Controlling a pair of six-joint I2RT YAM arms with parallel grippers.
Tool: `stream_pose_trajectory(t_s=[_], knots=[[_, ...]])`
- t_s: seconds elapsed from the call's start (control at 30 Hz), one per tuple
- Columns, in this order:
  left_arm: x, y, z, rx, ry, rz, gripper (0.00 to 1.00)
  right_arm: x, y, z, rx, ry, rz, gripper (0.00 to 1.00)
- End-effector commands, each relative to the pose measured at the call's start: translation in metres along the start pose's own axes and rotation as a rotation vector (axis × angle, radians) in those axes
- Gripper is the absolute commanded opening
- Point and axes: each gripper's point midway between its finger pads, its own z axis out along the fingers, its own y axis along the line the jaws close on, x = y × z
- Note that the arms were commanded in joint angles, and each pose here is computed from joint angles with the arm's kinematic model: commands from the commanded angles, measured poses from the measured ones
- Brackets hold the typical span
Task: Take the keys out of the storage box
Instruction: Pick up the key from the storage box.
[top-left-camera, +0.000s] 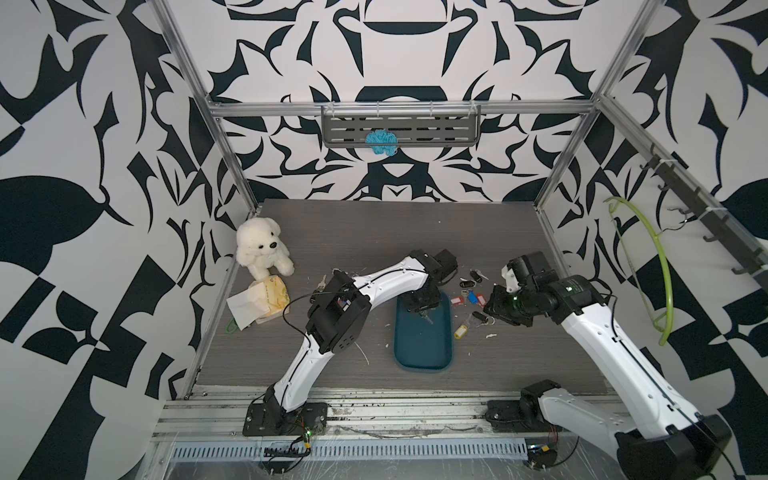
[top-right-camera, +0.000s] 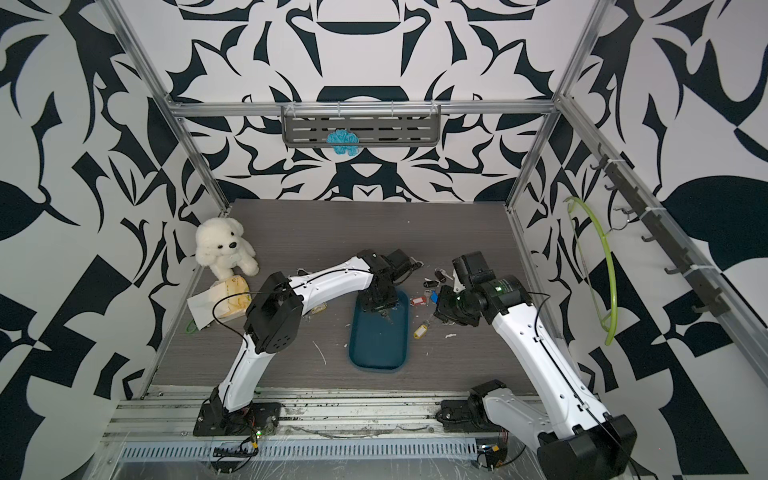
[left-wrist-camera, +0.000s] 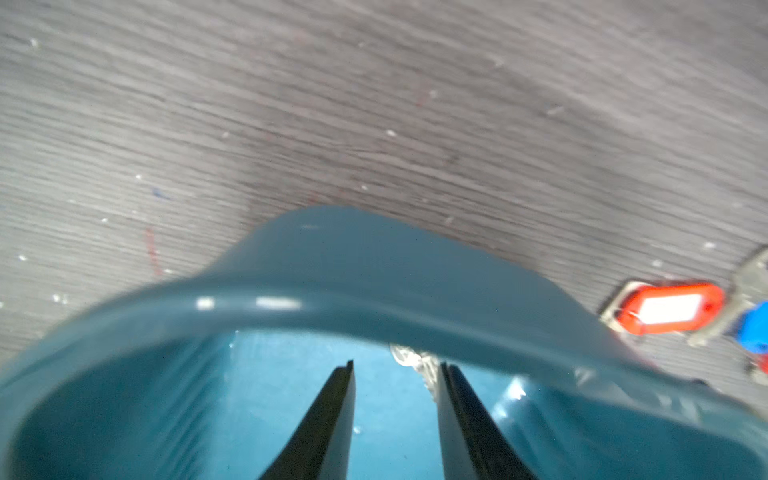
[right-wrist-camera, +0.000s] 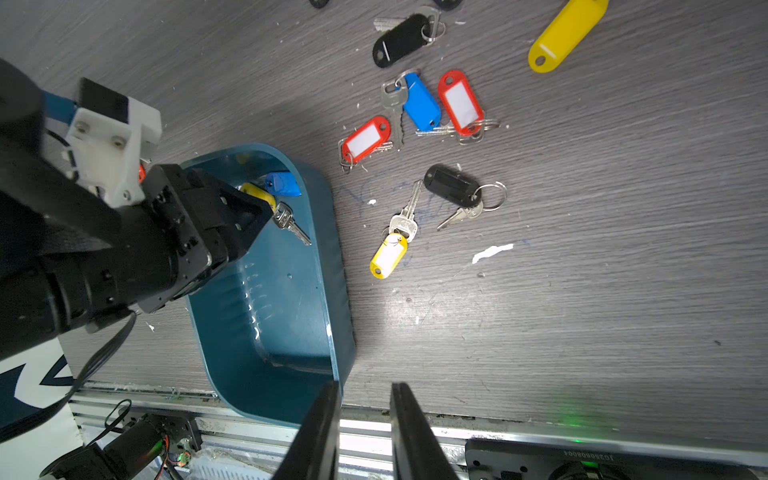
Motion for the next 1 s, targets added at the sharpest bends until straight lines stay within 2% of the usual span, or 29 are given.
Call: stream_pose_trajectory(t_s=[0.0,0.3,0.5,0.97], knots=[[-0.003,-0.007,-0.022,0.033,-0.035,-0.001,0.4,0.004,0.0,-0.002,-0.004,0.002,-0.024,0.27],[-0.005,-0.011,-0.012,0.015,-0.03,0.008,0.41,0.005,-0.001,-0.003,-0.001,0.005,-0.037,0.27],[-0.004,-0.015,-0.002,-0.002,-0.013,0.021,0.38,0.005,-0.003,-0.004,0.008,0.002,-0.048,0.27],[0.001,-0.001,0.006,-0.038,0.008,0.013,0.37,0.007,-0.006,-0.001,0.019,0.011,-0.051,0.27]])
